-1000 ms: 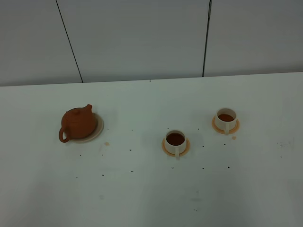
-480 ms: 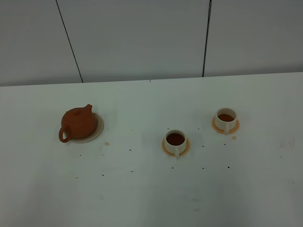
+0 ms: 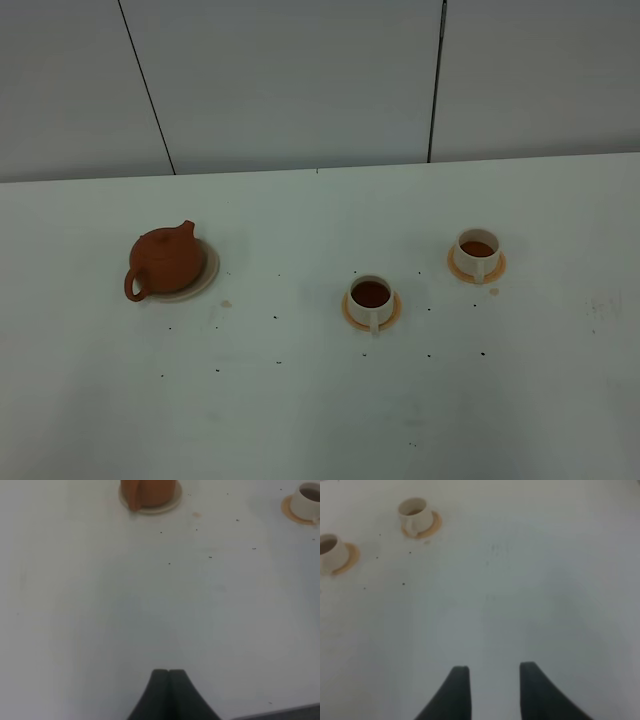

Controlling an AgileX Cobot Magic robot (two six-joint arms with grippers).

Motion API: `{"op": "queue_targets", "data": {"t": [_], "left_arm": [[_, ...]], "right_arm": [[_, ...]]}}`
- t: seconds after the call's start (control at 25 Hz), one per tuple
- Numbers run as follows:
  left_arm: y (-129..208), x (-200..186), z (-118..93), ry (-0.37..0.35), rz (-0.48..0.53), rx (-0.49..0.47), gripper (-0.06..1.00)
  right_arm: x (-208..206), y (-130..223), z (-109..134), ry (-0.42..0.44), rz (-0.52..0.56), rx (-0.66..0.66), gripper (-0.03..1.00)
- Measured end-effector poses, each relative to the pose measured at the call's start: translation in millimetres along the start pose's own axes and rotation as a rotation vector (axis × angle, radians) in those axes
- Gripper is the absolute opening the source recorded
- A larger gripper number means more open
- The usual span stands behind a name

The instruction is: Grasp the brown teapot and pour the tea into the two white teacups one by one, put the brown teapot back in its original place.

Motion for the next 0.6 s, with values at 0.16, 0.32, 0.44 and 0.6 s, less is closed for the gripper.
{"op": "queue_targets", "data": {"t": [0.16, 0.32, 0.44, 0.6], "left_arm": [[0.0, 0.0, 0.2, -0.001, 0.0, 0.0, 0.02], [0.0, 0.0, 0.2, -0.001, 0.0, 0.0, 0.02], [0.0, 0.0, 0.2, -0.001, 0.0, 0.0, 0.02], [0.0, 0.0, 0.2, -0.001, 0.0, 0.0, 0.02]], "right_arm": [[0.0, 0.0, 0.0, 0.0, 0.0, 0.0, 0.24], [0.0, 0.0, 0.0, 0.0, 0.0, 0.0, 0.24], [0.0, 0.0, 0.0, 0.0, 0.0, 0.0, 0.24], [0.0, 0.0, 0.0, 0.0, 0.0, 0.0, 0.24]]}}
Point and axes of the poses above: a point on each arm's last joint axis where the gripper is mounted, x pointing out along that axis toward the gripper, z along the wrist's bending axis when the last joint is at zero, y = z × x, the point moved 10 cm from there along x, pointing out along that axis toward the gripper, and after that the axes turned 1 degree about -x, right-handed, at the moved point
